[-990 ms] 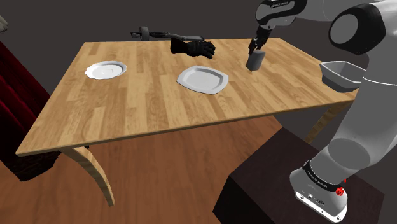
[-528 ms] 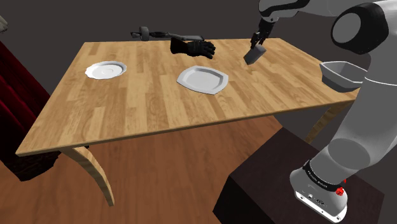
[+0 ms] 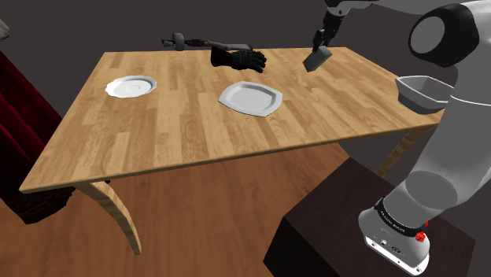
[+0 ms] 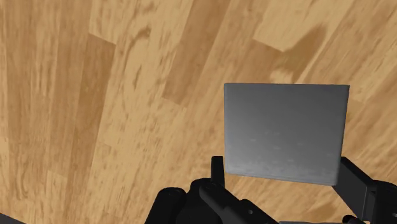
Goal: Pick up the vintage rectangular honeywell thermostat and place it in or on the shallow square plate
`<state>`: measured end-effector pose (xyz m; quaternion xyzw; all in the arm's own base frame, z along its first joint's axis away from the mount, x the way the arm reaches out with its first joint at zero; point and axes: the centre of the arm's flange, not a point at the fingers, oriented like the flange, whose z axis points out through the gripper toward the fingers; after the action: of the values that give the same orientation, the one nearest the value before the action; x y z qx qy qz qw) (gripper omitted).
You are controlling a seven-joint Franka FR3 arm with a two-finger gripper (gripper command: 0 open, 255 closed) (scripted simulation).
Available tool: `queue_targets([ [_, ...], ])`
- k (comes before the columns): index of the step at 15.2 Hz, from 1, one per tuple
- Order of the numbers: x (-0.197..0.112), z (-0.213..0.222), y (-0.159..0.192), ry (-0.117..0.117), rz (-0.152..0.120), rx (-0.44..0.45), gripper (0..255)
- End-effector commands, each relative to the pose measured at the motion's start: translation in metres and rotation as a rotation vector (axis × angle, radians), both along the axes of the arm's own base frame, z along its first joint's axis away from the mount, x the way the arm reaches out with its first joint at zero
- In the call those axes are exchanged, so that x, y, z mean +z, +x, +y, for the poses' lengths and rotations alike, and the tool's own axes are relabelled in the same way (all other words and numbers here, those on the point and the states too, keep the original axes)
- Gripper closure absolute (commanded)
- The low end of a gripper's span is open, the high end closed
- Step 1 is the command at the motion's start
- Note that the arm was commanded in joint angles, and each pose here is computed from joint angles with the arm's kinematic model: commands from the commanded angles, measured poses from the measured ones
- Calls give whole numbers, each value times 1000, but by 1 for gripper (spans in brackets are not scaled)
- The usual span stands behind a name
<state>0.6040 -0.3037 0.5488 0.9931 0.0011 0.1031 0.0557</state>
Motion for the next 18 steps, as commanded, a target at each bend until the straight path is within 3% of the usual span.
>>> queue_targets([
  [1, 8, 14, 2, 0, 0, 0, 255],
  [18, 32, 234, 39, 0, 0, 0, 255],
])
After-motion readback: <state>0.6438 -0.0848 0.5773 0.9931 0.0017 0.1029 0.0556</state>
